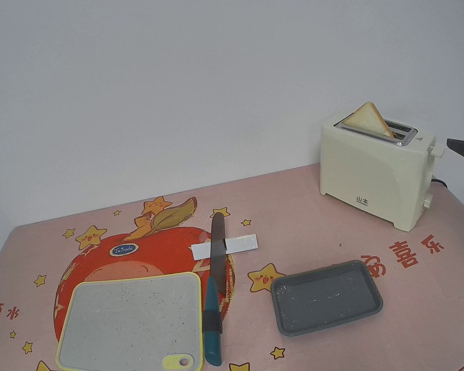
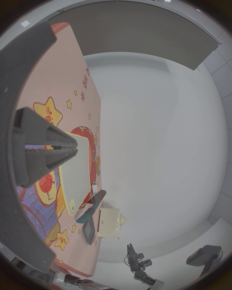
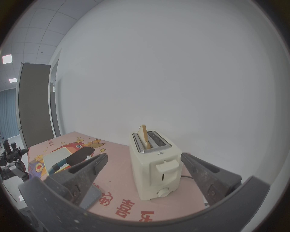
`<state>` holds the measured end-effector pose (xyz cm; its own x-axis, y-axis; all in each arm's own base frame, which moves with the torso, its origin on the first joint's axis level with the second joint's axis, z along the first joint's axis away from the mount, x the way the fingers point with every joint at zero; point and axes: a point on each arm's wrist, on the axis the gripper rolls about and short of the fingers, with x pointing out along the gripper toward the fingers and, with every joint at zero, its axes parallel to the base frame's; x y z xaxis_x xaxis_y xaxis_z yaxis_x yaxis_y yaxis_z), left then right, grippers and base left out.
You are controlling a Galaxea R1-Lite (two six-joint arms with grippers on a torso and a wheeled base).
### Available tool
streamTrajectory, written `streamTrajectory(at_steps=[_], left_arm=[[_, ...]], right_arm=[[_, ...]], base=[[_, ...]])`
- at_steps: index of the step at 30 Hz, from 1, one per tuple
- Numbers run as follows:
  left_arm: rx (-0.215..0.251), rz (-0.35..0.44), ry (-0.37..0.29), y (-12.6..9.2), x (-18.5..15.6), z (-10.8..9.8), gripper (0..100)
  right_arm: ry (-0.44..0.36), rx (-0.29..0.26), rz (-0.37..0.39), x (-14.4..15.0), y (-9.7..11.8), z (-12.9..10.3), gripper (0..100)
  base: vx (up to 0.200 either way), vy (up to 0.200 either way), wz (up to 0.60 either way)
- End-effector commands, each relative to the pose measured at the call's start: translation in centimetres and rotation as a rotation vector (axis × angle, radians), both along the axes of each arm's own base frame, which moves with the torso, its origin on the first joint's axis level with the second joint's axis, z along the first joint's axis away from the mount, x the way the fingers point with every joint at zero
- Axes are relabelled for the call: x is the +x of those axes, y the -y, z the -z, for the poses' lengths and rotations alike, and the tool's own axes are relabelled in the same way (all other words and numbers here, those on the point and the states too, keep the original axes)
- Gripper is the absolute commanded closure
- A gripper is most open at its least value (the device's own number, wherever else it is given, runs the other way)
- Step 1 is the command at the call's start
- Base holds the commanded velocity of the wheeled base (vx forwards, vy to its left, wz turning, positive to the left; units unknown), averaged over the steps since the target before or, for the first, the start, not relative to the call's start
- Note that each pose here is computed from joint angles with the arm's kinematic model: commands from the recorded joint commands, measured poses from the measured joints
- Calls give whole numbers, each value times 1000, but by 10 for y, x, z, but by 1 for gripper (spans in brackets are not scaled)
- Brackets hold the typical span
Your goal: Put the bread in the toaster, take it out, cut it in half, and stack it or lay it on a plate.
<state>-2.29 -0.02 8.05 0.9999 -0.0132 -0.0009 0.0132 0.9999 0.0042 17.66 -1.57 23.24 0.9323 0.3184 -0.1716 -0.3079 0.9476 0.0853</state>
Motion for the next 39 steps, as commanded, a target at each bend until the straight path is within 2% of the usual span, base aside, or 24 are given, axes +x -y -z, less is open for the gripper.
streamTrajectory(at_steps=[1, 4, 7, 12, 14, 15, 18, 20, 25, 39], left_arm=[[2, 1, -1, 0, 0, 5, 100], [2, 1, -1, 0, 0, 5, 100], [2, 2, -1, 0, 0, 5, 100], [2, 2, -1, 0, 0, 5, 100], [2, 1, -1, 0, 0, 5, 100], [2, 1, -1, 0, 0, 5, 100], [2, 1, -1, 0, 0, 5, 100], [2, 2, -1, 0, 0, 5, 100], [2, 2, -1, 0, 0, 5, 100], [2, 1, -1, 0, 0, 5, 100]], right_arm=[[34, 56, 11, -13, -2, -7, 0], [32, 65, 18, -13, -1, -8, 0], [-11, 82, 23, -12, 1, 3, 0], [-7, 73, 40, -3, 6, 3, 0], [-31, 70, 43, 6, 8, 11, 0], [-35, 69, 44, 12, 9, 13, 100], [-33, 67, 44, 17, 10, 15, 100], [3, 63, 52, 35, 13, 21, 100], [-12, 61, 55, 59, 18, 38, 100], [-40, 60, 53, 81, 21, 69, 100]], base=[[0, 0, 0], [0, 0, 0], [0, 0, 0], [0, 0, 0], [0, 0, 0], [0, 0, 0], [0, 0, 0], [0, 0, 0], [0, 0, 0], [0, 0, 0]])
